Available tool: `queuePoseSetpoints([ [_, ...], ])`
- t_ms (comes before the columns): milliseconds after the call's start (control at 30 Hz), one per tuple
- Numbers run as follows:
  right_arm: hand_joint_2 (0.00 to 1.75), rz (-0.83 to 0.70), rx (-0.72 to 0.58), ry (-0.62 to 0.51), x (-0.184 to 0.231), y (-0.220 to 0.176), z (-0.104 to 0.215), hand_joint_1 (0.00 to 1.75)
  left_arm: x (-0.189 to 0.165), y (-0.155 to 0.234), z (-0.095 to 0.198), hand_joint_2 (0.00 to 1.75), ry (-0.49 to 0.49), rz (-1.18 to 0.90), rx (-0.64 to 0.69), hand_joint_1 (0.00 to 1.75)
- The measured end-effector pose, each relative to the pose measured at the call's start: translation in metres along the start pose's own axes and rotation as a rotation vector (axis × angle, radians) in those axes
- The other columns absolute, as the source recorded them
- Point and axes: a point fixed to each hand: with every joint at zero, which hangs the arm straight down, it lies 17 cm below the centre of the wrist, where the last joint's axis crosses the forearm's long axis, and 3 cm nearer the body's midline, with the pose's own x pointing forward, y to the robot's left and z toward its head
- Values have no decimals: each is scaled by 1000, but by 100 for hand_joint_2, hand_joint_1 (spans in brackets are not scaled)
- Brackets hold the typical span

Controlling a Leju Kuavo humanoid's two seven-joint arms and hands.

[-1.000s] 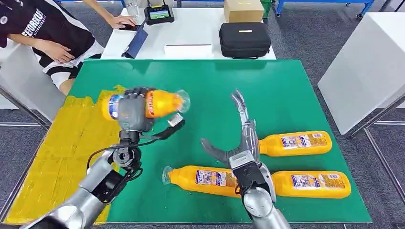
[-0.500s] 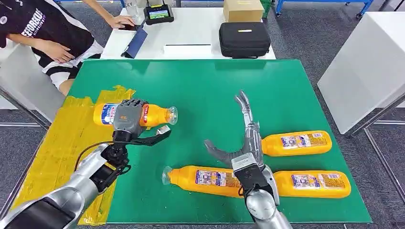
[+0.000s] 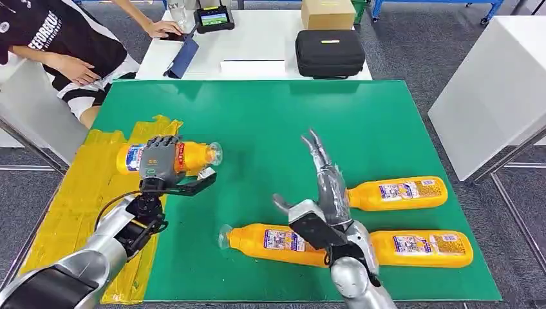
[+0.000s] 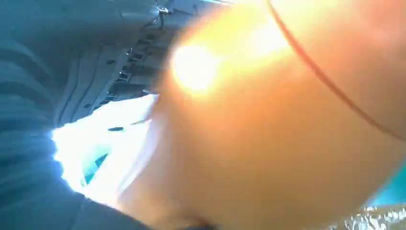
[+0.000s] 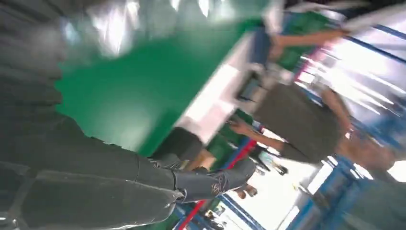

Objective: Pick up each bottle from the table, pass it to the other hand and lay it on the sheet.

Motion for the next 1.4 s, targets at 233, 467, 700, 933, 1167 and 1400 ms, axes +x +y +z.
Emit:
queuePoseSetpoints([
  [233, 0, 155, 220, 62, -23, 37, 12, 0, 6, -10, 2, 0, -42, 91, -47, 0],
  [467, 0, 196, 358, 68, -37, 55, 28, 0, 14, -23, 15, 0, -38, 252, -86, 0],
  [700, 0, 231, 476, 76, -50, 69, 51, 0, 25, -16, 22, 0, -48, 481, -63, 0],
  [933, 0, 366, 610, 117, -79, 83, 90, 0, 29, 9, 25, 175, -32, 705, 4, 0],
  [1167, 0, 465, 668, 157, -103, 85, 114, 0, 30, 32, 28, 175, -24, 815, 60, 0],
  [1400, 175, 618, 710, 203, -126, 84, 133, 0, 31, 27, 34, 175, -4, 844, 45, 0],
])
